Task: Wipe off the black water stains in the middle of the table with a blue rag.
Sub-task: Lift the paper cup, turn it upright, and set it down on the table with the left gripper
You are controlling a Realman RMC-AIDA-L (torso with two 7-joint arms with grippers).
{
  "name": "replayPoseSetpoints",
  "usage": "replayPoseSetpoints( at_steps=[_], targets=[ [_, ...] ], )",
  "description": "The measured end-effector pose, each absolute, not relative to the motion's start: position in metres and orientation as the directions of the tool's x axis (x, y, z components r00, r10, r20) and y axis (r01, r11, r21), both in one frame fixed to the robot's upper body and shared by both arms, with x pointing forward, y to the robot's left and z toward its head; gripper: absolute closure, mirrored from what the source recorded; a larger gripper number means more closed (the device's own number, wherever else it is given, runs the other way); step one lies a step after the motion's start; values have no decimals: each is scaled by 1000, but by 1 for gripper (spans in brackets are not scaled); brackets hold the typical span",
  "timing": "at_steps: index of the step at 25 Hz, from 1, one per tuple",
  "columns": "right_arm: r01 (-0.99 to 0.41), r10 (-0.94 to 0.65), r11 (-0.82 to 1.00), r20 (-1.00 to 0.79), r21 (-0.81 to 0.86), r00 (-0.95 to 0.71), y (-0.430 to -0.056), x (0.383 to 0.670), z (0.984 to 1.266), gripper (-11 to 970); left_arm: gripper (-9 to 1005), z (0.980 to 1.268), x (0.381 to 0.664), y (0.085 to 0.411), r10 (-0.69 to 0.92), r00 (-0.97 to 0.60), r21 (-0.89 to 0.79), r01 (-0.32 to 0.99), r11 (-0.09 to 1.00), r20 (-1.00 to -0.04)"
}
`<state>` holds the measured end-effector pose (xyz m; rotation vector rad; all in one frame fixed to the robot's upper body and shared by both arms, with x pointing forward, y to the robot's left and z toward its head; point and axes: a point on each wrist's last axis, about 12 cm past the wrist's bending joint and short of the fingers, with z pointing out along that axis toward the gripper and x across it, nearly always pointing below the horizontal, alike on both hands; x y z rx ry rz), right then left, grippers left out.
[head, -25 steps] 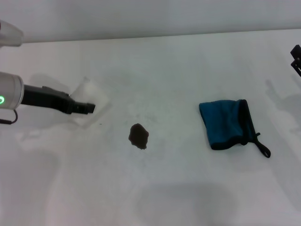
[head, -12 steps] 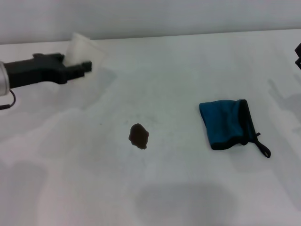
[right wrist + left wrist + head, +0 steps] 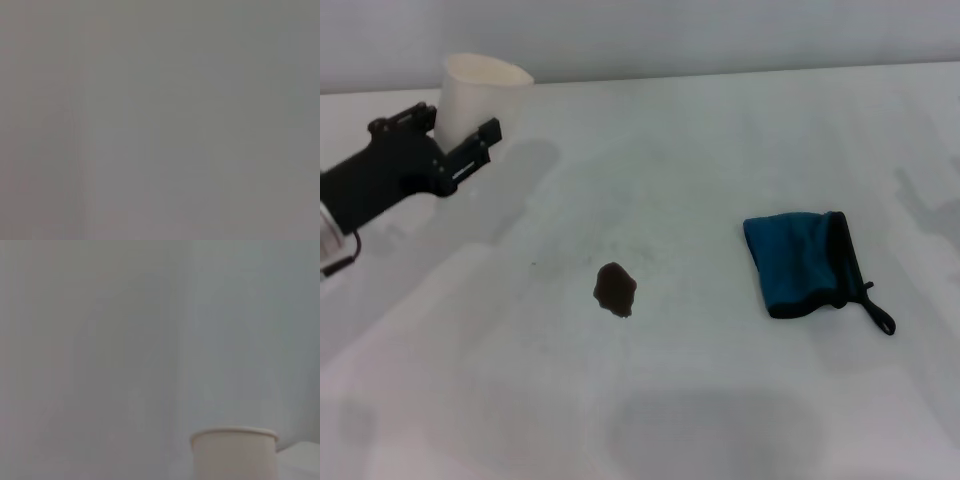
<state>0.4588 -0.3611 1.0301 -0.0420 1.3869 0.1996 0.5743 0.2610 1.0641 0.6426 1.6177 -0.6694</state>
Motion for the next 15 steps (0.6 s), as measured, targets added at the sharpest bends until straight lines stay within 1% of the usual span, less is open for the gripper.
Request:
replayPoseSetpoints(
  at_steps=[3,4,7,15],
  targets=[
    [-165,111,983,-979,82,173,-362,459,1031,91,454,1047,557,259,16,-110,-65,695,716,-994],
    [-164,108,983,-979,79,175,-363,459,1031,91,454,1047,557,259,16,-110,-65,695,716,-994],
    [-164,101,984,-978,72,180,-364,460,1033,91,454,1036,545,258,14,-109,-63,671,739,-994],
    [-163,94,985,-979,65,182,-366,461,1034,91,455,1012,524,251,82,-109,-4,623,782,-991]
  ],
)
